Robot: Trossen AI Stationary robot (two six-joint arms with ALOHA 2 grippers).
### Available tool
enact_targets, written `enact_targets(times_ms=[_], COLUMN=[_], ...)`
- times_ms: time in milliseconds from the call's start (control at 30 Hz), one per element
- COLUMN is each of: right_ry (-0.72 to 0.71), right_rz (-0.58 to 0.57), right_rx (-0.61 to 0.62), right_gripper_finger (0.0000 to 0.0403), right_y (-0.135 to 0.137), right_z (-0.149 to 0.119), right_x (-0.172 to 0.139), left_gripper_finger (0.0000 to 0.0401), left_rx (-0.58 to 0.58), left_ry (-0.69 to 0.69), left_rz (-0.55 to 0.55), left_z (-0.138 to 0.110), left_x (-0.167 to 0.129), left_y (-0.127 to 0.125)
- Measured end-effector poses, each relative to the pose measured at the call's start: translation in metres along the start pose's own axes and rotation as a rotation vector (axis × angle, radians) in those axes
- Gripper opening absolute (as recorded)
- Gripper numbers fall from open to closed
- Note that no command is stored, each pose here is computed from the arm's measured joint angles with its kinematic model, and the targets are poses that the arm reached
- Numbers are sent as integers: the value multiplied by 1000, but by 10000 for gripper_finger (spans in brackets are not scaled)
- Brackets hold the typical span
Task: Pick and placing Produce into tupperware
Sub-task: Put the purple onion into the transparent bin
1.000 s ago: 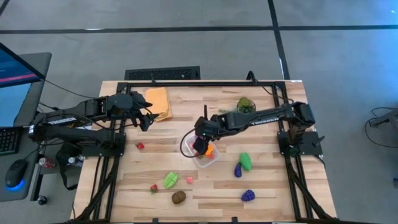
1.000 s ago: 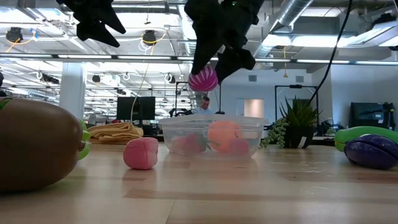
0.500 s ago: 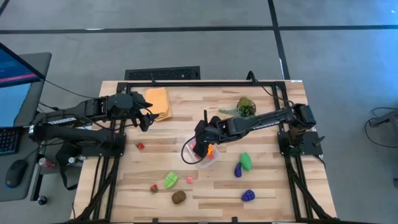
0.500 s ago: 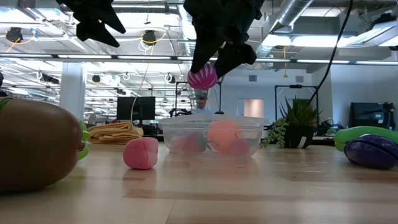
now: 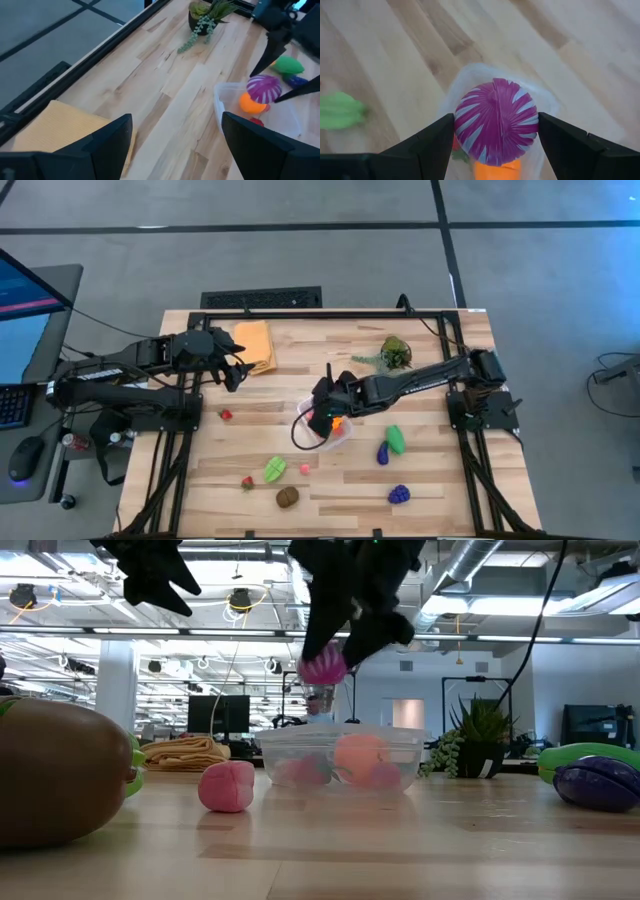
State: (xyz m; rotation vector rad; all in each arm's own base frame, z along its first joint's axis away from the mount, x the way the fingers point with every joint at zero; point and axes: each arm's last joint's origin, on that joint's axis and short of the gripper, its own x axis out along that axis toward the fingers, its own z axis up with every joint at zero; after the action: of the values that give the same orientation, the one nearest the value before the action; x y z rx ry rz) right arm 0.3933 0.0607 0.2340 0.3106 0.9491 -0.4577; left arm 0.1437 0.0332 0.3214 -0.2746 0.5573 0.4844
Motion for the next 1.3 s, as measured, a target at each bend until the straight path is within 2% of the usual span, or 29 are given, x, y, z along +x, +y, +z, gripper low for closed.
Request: enact_targets(times_ms=[267,633,1300], right_ry=[60,41,64], right_rz=[-18,-28,-60], right_rx=[45,96,105], right_gripper_finger=[301,301,301], right_y=[12,2,-9], right_z=[-14,-6,-2], right_x=[33,38,44], left_gripper_finger=[297,297,297], left_rx=[62,111,80], left_ry=[64,58,21], left_rz=[47,116,223], left_z=[-7,-7,-6], left_x=[0,-1,-1], left_y=[3,5,8])
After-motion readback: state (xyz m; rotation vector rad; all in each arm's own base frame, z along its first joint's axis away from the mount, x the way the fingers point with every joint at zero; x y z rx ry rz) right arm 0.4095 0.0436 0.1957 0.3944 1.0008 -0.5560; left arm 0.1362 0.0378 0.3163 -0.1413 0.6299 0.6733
